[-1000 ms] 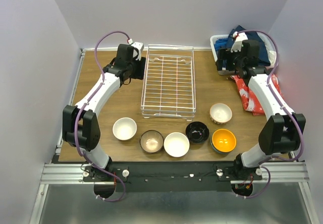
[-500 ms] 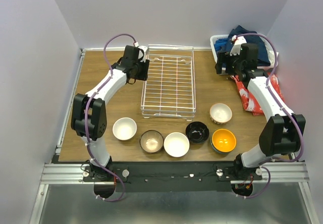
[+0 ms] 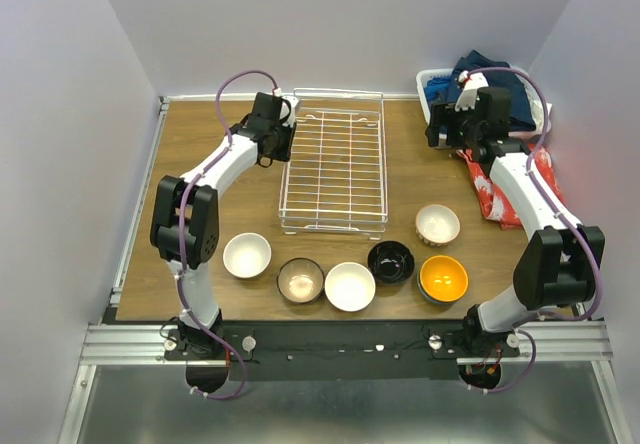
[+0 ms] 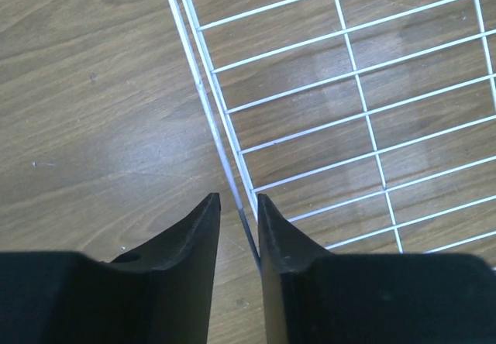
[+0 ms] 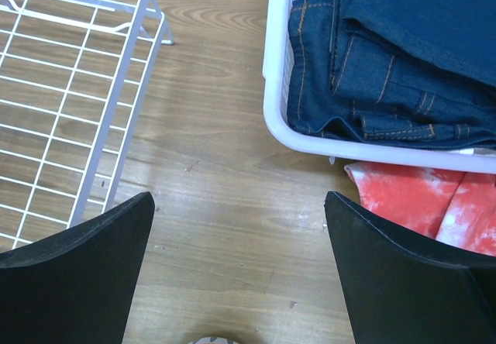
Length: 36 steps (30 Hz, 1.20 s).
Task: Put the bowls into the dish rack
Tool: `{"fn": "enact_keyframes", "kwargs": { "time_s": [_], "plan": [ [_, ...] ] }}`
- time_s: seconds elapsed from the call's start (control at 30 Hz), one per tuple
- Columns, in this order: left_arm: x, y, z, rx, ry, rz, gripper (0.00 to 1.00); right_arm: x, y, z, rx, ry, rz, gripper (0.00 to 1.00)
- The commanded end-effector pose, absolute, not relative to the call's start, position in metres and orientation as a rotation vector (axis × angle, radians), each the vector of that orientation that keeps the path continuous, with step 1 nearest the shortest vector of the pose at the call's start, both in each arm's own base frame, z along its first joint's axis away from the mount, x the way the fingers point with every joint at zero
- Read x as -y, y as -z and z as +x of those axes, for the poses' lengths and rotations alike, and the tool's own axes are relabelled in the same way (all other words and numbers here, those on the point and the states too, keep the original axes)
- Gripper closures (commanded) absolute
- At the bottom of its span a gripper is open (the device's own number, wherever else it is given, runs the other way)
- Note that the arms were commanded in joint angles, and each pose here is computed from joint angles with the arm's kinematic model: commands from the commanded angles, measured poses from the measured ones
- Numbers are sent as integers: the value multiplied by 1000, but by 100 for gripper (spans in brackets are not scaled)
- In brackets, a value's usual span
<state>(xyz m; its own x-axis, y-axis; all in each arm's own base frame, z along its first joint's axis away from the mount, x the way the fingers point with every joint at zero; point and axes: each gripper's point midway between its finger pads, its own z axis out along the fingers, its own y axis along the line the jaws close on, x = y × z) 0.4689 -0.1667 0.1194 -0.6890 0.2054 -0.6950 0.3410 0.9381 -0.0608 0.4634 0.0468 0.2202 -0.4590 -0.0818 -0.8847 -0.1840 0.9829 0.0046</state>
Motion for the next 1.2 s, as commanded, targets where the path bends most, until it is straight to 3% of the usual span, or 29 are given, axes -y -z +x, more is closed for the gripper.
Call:
{"fn": "enact_keyframes", "kwargs": {
  "time_s": [0.0,0.13,0.23,0.4,0.73,1.17],
  "plan": [
    [170,-131,483,-2318,210,410,71,-47,-222,461,-2026,-126,-172,1],
    [174,-140,491,-2306,214,440,91,-46,-218,457,-2036,-117,-177,1],
    [177,-143,494,-2311,233,437,100,-44,-218,456,-2036,-105,-177,2],
    [184,-145,504,-2294,255,446,100,-44,-213,455,-2045,-107,-179,1],
    [201,-166,572,-2140,202,625,100,-45,-212,460,-2050,-106,-191,2],
    [193,-160,613,-1775,27,1026,100,-68,-196,468,-2077,-205,-405,1]
  ]
}}
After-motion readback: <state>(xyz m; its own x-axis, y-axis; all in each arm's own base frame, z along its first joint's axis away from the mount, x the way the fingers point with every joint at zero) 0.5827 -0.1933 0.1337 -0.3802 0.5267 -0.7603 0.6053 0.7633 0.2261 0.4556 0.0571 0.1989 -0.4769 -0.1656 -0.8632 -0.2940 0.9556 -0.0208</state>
